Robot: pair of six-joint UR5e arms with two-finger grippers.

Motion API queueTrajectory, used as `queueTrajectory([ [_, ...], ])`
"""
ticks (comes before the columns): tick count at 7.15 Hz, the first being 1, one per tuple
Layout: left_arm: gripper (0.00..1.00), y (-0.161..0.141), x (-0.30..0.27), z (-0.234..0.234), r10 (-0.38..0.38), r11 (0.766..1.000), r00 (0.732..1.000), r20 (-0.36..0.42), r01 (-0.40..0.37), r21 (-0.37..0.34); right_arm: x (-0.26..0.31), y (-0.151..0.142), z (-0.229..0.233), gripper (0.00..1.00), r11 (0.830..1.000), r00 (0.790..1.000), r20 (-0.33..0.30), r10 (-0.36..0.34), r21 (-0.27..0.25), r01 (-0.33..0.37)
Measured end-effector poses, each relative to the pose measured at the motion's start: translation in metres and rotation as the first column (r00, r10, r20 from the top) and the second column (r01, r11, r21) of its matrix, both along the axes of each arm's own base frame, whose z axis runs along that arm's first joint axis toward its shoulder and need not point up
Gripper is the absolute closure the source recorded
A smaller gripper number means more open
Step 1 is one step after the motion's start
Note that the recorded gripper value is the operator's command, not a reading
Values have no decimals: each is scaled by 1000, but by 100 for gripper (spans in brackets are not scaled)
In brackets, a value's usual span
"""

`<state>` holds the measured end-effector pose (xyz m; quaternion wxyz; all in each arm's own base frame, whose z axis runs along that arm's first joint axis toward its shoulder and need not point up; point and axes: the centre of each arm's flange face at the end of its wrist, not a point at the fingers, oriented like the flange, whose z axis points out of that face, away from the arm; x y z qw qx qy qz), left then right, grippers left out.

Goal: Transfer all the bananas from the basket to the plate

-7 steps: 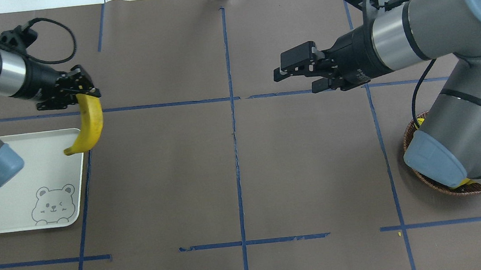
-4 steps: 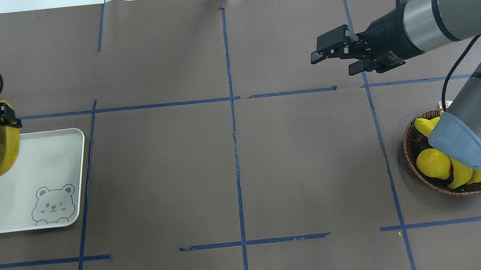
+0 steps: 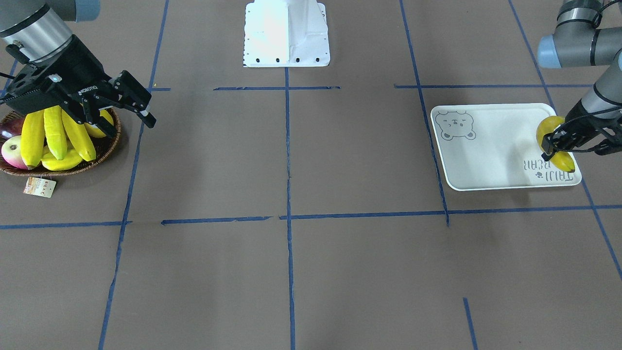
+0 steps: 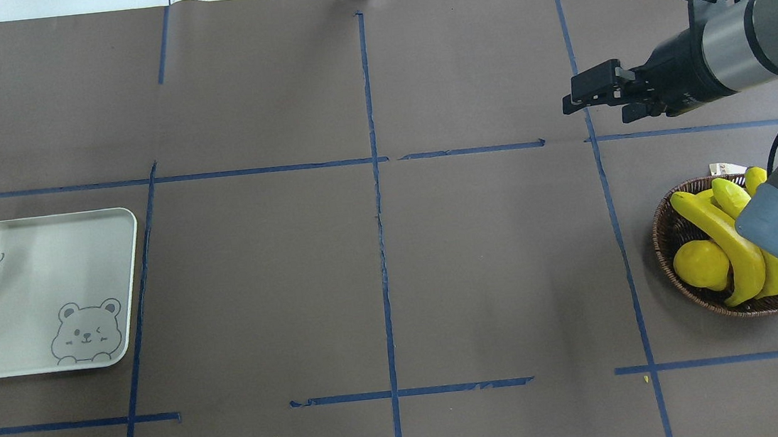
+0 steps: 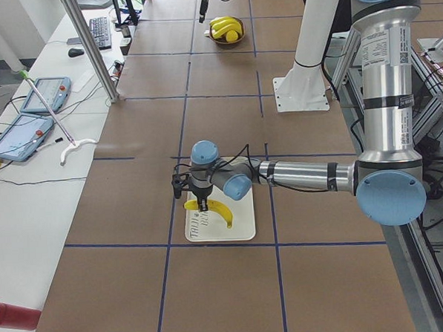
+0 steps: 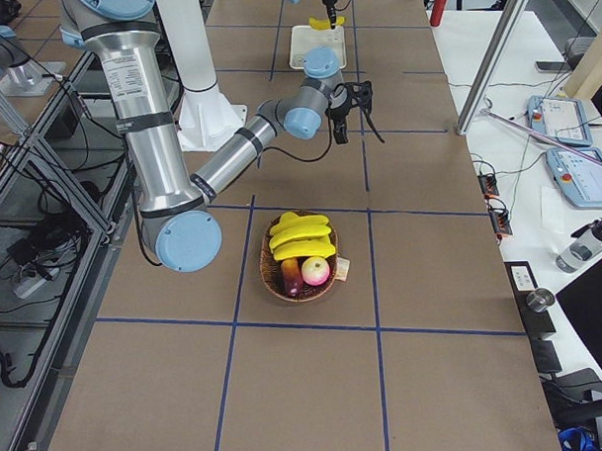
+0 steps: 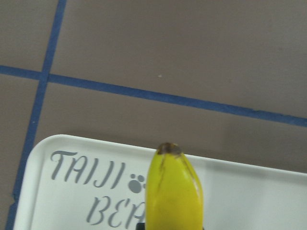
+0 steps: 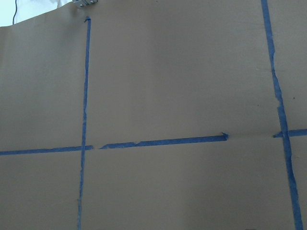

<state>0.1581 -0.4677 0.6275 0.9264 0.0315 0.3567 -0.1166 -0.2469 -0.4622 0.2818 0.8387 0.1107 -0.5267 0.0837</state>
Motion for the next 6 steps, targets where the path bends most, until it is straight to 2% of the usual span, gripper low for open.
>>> queueTrajectory([
  [2,95,1,1,10,3,1000,1000,10,-3,-14,1,0,4,0,1000,1000,-6,0,-3,0],
  [6,94,2,9,7,18,1000,1000,-2,-18,-15,2,0,7,0,1000,1000,-10,1,-7,-1],
])
